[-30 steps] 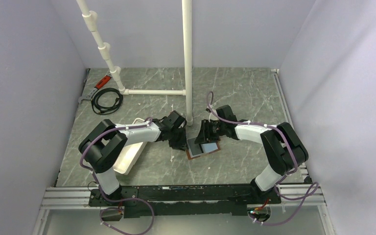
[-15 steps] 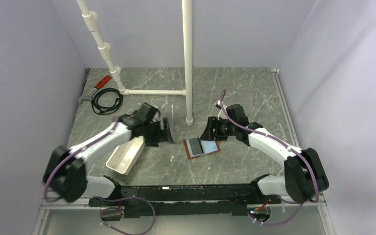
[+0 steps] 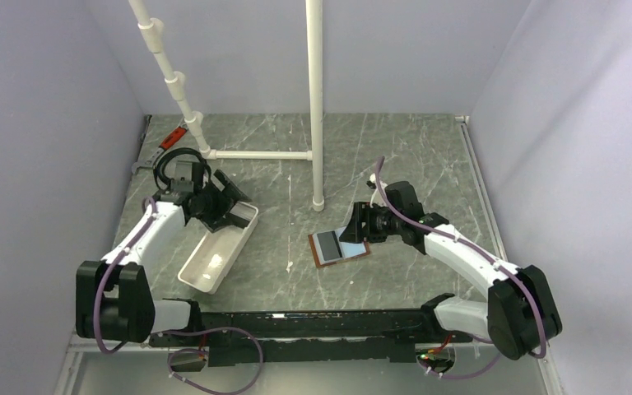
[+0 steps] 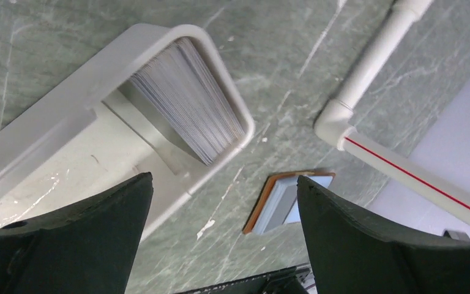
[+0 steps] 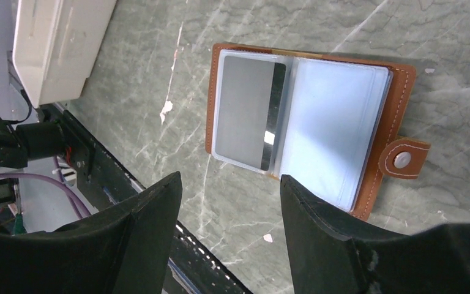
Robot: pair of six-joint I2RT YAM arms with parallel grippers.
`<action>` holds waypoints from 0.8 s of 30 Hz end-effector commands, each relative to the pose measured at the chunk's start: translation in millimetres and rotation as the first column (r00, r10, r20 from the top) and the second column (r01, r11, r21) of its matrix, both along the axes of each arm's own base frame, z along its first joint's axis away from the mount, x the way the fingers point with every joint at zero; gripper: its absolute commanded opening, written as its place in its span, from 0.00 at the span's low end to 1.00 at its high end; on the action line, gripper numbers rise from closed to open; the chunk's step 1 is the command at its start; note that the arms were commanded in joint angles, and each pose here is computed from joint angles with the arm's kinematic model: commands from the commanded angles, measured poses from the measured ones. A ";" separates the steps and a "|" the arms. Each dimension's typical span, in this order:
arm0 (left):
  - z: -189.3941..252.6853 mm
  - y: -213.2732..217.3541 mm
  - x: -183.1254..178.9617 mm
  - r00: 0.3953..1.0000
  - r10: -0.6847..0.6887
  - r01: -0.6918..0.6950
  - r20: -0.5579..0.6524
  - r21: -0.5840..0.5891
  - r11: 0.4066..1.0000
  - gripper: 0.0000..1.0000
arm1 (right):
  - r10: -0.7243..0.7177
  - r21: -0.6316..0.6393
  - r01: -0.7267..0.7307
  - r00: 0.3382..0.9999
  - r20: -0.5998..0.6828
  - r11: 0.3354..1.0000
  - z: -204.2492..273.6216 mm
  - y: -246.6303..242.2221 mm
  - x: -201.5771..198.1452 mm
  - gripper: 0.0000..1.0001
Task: Put the credit cards into the card holder
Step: Pick up the credit card from the storage box.
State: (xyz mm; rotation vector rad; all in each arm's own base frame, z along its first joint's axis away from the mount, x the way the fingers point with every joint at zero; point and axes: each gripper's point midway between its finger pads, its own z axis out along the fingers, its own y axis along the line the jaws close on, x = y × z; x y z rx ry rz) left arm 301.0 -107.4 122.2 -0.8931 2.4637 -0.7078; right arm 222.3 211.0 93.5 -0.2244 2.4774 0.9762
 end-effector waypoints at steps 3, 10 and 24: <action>-20.5 5.0 23.5 0.974 0.200 -0.190 0.104 -0.101 0.977 0.91 | -0.002 0.023 0.001 0.998 0.058 1.000 13.2 -1.7 -2.0 0.62; -35.4 12.1 26.5 0.957 0.260 -0.247 0.130 -0.105 0.963 0.84 | 0.004 0.020 -0.005 0.998 0.055 1.000 11.5 -2.1 -3.4 0.62; -49.7 9.1 37.8 0.952 0.272 -0.254 0.141 -0.134 0.958 0.58 | 0.001 0.019 -0.001 1.000 0.030 1.000 2.2 -1.6 -4.7 0.59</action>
